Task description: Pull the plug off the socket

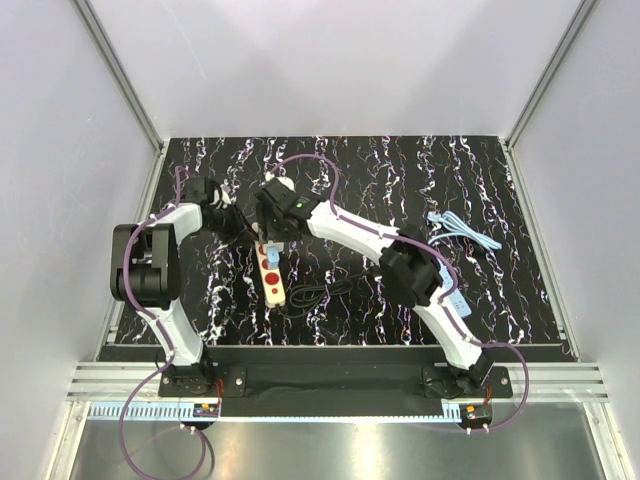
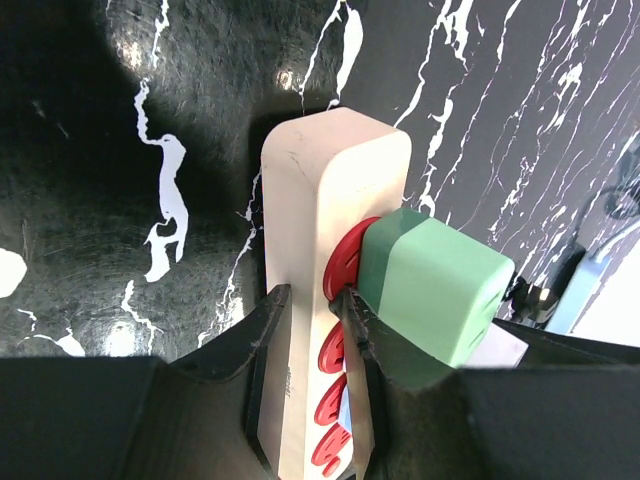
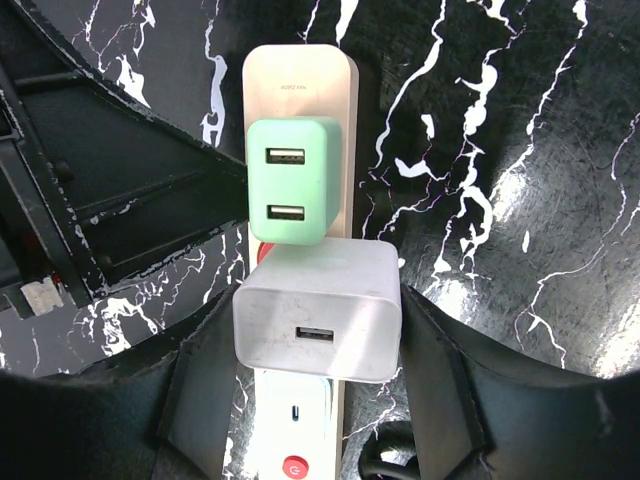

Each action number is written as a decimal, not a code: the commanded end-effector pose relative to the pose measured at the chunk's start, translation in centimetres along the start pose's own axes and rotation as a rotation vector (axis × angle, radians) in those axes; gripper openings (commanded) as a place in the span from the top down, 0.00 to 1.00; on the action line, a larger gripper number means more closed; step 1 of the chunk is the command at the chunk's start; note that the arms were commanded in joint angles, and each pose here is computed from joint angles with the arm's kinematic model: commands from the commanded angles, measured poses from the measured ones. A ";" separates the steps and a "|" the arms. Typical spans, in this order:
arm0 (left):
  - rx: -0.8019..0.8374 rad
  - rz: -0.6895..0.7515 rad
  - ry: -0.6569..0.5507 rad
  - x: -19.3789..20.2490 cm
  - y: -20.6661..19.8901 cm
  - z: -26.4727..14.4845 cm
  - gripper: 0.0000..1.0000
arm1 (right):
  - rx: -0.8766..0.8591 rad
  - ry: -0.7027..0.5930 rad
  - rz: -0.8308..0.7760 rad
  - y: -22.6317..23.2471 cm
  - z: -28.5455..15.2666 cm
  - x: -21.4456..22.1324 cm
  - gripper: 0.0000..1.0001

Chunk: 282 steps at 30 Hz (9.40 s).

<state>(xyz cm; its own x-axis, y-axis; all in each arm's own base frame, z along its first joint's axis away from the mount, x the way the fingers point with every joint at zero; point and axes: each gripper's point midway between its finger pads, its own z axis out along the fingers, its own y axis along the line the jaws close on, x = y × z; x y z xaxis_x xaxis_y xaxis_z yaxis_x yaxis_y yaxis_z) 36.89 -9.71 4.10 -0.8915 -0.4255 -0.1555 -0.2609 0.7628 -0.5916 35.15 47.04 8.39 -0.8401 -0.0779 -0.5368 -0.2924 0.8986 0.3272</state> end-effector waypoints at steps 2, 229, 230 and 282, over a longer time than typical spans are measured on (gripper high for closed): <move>-0.160 -0.015 0.063 1.9 3.9 1.2 0.71 | -0.305 -0.240 0.051 9.1 -9.2 -8.9 1.00; -0.469 0.084 0.089 -1.2 2.6 3.4 0.75 | -0.139 -0.429 0.080 7.8 -9.0 -14.7 1.00; -0.470 0.083 0.086 -1.2 2.6 3.4 0.76 | -0.136 -0.446 0.073 7.8 -9.4 -15.1 1.00; -0.437 0.089 0.077 -1.2 2.5 3.3 0.79 | -0.211 -0.665 0.077 7.0 -26.1 -18.4 1.00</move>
<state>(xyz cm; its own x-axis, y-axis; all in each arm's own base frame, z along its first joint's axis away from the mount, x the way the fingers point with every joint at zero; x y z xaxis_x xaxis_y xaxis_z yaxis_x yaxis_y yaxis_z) 37.61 -11.08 3.97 -0.9437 -0.3243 -0.0655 -0.2912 0.9081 -0.3010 39.53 47.03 8.07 -0.7099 -0.0970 -0.6976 -0.2450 0.9626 0.1155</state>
